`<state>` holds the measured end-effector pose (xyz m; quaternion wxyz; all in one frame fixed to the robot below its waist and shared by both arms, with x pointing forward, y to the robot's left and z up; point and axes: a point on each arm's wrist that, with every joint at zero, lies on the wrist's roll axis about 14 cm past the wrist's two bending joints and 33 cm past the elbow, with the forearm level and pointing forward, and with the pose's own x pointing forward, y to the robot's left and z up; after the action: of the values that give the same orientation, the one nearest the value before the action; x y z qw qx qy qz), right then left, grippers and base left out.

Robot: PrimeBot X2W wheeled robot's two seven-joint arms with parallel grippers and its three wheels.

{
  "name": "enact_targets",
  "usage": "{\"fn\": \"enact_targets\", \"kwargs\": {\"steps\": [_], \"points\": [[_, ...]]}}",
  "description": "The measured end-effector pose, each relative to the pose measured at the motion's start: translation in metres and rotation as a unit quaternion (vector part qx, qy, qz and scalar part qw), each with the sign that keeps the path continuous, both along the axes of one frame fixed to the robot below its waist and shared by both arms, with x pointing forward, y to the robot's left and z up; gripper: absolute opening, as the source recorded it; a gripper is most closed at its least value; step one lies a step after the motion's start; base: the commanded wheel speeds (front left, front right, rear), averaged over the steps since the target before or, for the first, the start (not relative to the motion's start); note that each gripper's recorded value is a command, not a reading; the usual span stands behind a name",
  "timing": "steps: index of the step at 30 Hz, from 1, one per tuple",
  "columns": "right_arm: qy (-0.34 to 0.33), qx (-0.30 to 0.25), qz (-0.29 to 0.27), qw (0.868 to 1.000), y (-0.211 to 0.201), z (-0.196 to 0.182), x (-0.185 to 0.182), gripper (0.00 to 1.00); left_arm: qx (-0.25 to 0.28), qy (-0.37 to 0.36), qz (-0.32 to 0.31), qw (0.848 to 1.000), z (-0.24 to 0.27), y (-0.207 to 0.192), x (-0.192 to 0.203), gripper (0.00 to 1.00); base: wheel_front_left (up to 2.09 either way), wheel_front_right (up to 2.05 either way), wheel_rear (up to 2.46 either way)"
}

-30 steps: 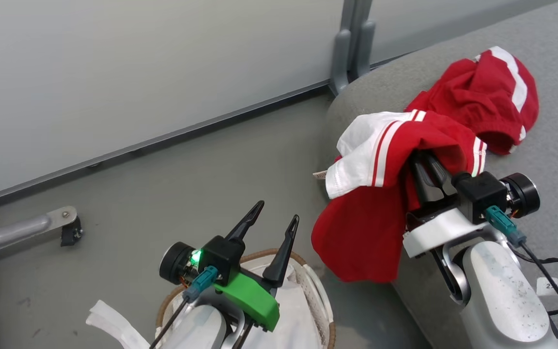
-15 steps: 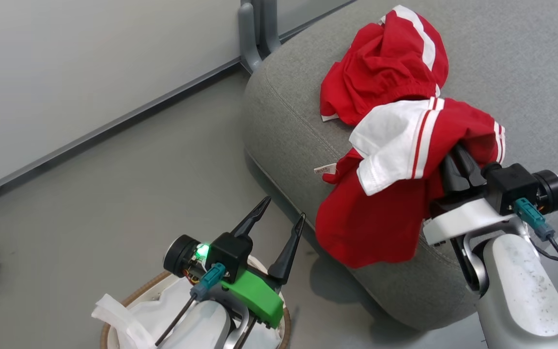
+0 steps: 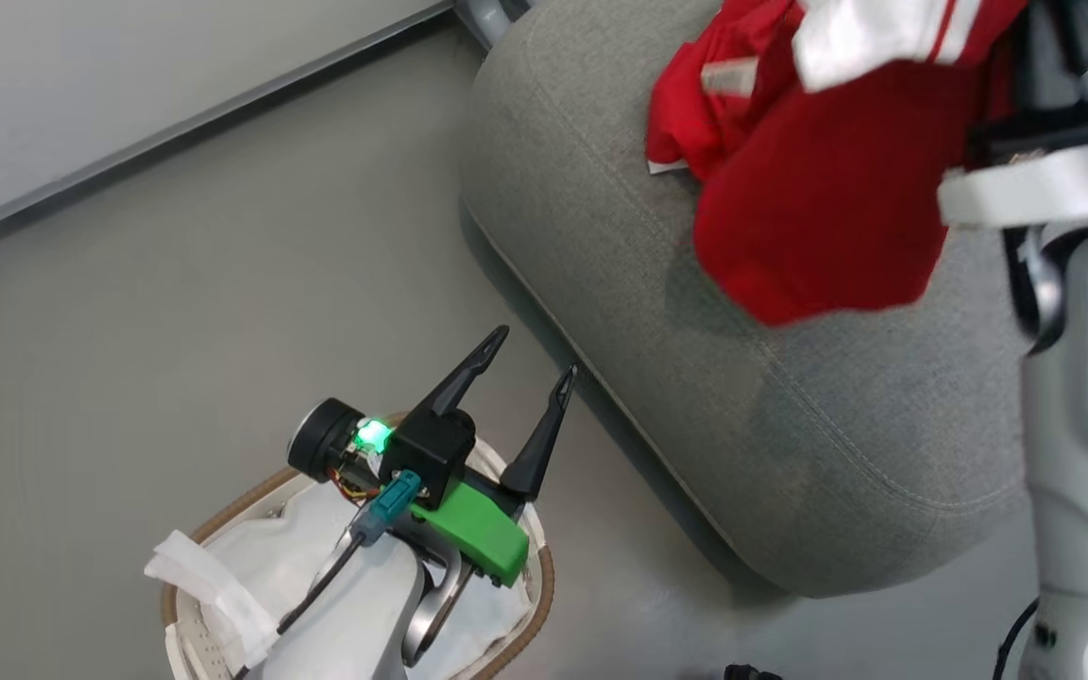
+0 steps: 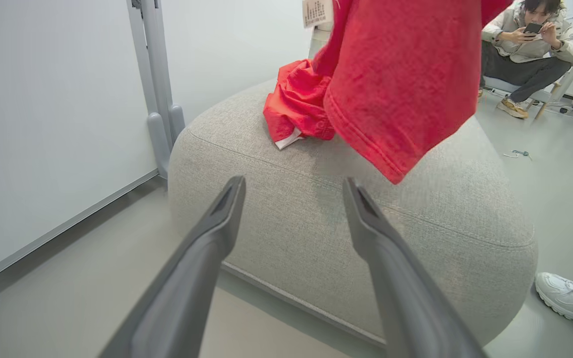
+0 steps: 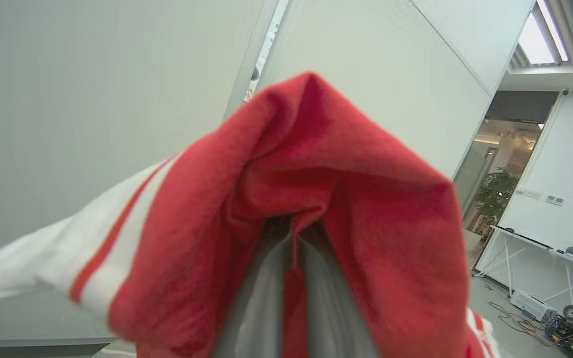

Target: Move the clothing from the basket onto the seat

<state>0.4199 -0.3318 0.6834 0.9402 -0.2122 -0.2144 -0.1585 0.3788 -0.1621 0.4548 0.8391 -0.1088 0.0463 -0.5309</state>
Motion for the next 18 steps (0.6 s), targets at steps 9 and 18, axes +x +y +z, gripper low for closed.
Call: {"fn": "enact_targets", "kwargs": {"steps": [9, 18], "points": [[-0.04, -0.06, -0.044, 0.996, -0.044, 0.049, 0.053, 0.0, 0.007, 0.008, 0.034, 0.999, -0.029, 0.022, 0.039, 1.0, 0.0, 0.0, 0.0], [0.046, -0.026, -0.077, 0.996, -0.077, -0.031, 0.11, 0.0, 0.021, 0.03, 0.068, 0.997, -0.072, 0.047, 0.067, 1.0, 0.0, 0.0, 0.0]]}}
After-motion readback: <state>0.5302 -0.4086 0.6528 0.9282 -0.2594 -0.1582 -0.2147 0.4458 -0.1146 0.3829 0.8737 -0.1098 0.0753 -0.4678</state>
